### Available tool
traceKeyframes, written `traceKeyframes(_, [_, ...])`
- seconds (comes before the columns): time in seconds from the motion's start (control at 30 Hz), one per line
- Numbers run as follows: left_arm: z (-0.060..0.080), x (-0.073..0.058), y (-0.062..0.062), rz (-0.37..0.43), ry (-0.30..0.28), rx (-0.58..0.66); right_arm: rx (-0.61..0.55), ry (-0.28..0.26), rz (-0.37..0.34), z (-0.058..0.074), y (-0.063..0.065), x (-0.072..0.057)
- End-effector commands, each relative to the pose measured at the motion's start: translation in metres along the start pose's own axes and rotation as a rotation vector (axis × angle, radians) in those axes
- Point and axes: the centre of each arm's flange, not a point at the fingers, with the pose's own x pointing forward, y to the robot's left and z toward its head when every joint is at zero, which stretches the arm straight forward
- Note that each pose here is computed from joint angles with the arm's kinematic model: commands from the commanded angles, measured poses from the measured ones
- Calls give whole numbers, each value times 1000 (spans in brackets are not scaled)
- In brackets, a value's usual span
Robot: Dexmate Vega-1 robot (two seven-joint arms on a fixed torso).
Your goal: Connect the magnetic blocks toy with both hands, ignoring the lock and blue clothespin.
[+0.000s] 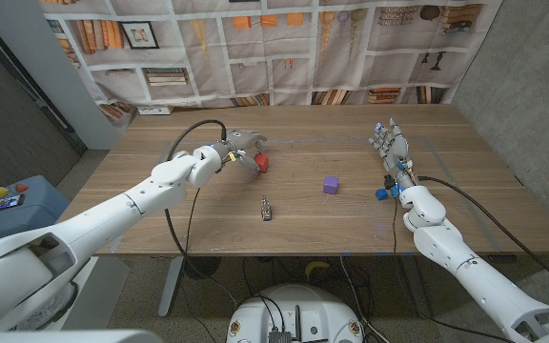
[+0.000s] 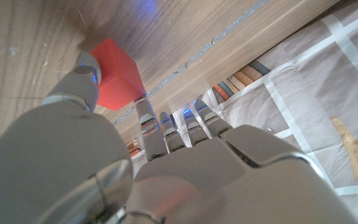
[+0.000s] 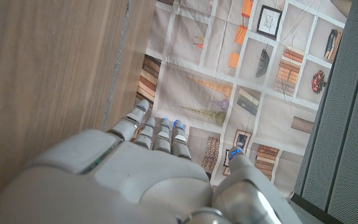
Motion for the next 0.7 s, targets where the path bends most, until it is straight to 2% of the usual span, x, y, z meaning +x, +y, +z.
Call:
traceKeyframes(0.03, [1, -12, 14, 31, 24, -55, -48, 8, 54, 8, -2, -3])
traceKeyframes(0.2, [2, -19, 20, 35, 36, -93, -88, -4, 76, 14, -2, -6])
traceKeyframes(0.47, [0, -33, 30, 61, 64, -162, -217, -5, 106, 30, 0, -13])
traceKeyframes(0.7, [-1, -40, 35, 96, 88, -208, -394, -17, 130, 41, 6, -21])
